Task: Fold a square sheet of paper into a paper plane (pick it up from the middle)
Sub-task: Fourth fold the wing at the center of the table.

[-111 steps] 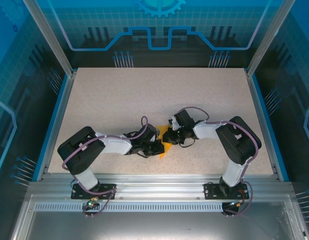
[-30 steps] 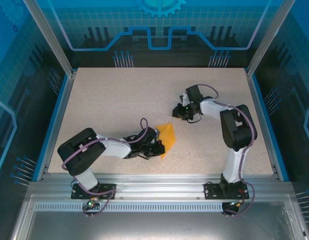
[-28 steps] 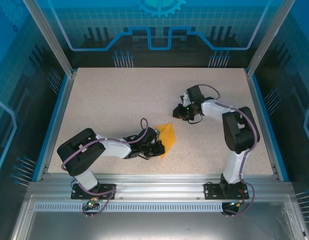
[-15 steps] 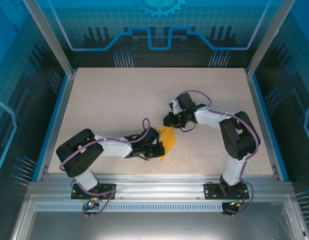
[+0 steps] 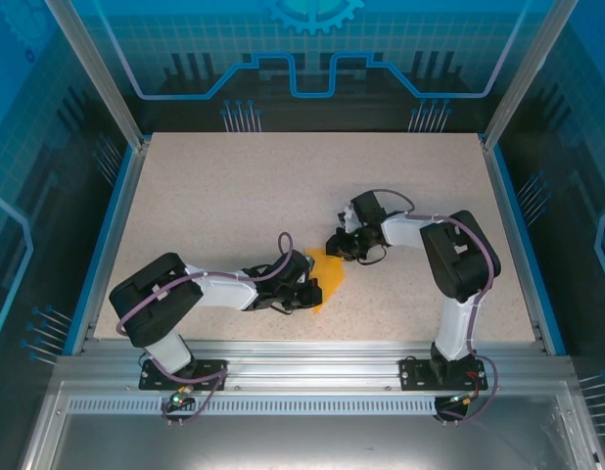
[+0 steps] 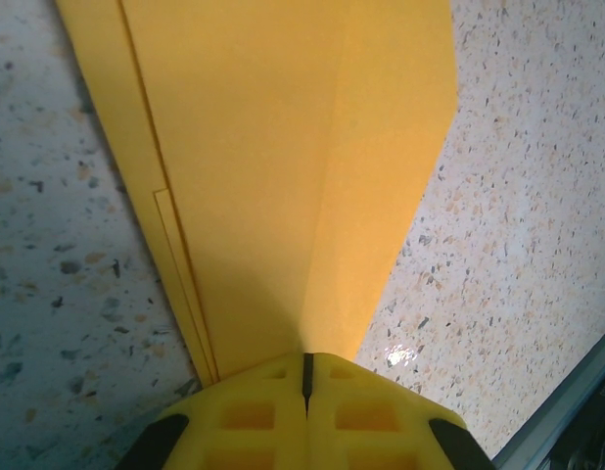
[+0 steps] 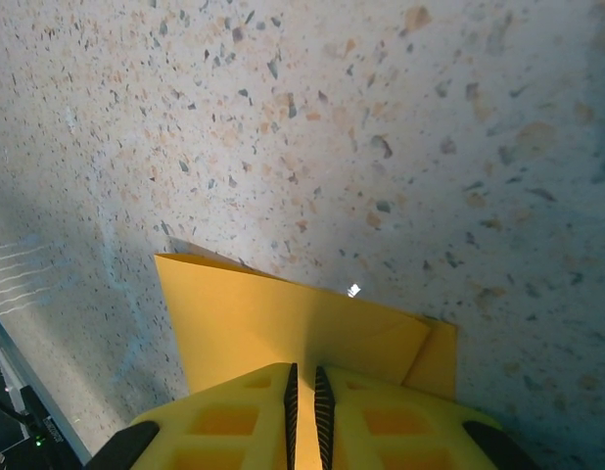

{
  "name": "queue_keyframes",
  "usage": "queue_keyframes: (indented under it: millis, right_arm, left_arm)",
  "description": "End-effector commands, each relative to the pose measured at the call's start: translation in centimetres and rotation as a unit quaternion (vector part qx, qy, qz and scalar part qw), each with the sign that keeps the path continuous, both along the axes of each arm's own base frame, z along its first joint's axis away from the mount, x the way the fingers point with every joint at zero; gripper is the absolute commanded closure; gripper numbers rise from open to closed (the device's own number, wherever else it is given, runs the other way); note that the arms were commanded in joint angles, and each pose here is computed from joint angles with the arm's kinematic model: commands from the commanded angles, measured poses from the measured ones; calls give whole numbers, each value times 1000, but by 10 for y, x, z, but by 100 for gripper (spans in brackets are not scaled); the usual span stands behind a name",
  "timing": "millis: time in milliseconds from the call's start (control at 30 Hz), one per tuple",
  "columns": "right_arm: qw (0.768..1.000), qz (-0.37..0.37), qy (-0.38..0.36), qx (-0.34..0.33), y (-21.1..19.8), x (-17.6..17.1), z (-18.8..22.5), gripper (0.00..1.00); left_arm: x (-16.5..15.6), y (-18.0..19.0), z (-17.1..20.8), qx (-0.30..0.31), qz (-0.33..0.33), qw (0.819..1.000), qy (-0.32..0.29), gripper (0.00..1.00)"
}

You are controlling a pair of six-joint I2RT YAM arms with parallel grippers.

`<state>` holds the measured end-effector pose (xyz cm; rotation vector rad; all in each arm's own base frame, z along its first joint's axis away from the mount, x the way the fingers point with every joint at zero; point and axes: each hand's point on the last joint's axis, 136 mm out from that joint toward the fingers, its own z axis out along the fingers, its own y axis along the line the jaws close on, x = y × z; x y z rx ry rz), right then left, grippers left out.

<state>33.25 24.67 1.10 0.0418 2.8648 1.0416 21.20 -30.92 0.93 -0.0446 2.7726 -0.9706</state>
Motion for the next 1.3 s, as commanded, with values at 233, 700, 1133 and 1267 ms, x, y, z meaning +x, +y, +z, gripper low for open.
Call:
queue_keyframes:
  millis: [233,700,1133,1267]
  right_arm:
    - [998,-52,-19,-43,-42,50,-22,83]
    - [996,-54,-34,-59,-51,64,-7,82]
    - [994,-51,-68,-72,-59,51,46,78]
    - [994,-36,-80,-59,-57,20,64,73]
  left_arm:
    - [-69,65,-70,145,-19,981,126,96]
    - [-69,65,-70,145,-19,981,127,96]
    - [-52,41,-33,100,-30,991,87,90]
    - [-31,26,20,73,-34,996,29,79]
